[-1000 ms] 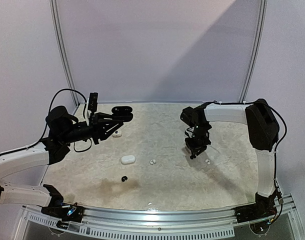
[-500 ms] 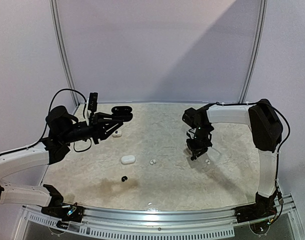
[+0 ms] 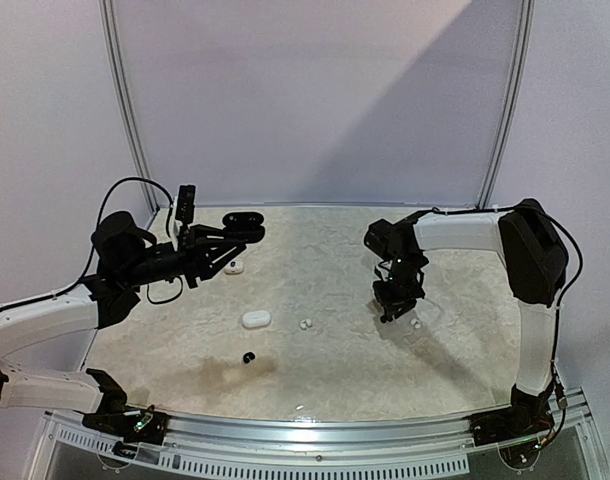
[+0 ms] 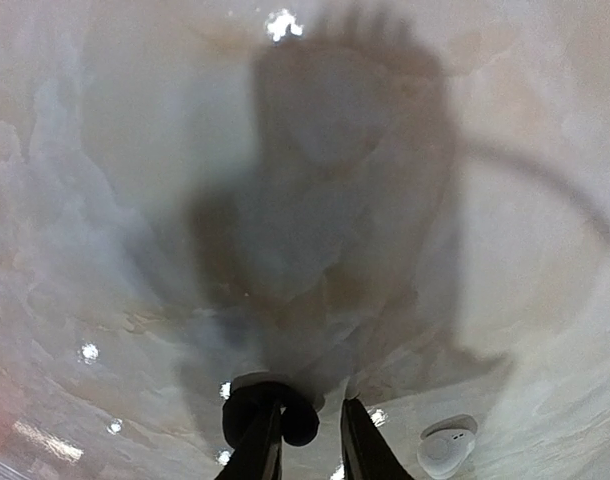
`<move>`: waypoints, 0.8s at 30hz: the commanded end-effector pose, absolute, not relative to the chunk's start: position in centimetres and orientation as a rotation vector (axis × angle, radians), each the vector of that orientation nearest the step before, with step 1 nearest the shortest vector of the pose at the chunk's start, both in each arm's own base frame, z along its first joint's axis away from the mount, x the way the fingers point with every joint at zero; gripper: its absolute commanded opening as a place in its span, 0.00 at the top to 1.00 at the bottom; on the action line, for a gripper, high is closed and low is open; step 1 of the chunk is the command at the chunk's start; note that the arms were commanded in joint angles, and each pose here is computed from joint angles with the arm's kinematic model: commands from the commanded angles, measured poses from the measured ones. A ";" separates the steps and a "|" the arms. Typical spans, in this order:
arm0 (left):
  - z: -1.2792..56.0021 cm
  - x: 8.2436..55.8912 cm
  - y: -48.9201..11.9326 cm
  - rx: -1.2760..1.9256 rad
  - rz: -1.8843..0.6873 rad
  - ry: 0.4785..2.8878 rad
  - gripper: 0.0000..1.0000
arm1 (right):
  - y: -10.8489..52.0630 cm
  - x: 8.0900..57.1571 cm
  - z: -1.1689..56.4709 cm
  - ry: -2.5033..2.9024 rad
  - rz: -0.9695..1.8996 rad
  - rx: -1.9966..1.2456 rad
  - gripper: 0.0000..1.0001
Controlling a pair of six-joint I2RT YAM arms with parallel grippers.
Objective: Insert the wireless bluetooth earbuds into the charging case
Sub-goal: Pick up the right earbud from the center of the board.
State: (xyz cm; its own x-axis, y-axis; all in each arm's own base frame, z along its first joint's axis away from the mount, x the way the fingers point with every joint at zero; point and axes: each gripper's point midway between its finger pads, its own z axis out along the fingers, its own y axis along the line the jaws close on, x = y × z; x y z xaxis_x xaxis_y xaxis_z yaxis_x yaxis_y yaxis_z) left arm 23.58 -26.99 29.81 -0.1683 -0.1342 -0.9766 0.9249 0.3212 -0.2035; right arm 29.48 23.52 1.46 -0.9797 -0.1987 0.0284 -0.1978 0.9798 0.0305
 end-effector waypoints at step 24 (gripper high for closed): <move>33.2 25.7 -25.7 0.757 -0.871 1.147 1.00 | 34.3 35.7 21.4 -3.779 -0.245 0.837 1.00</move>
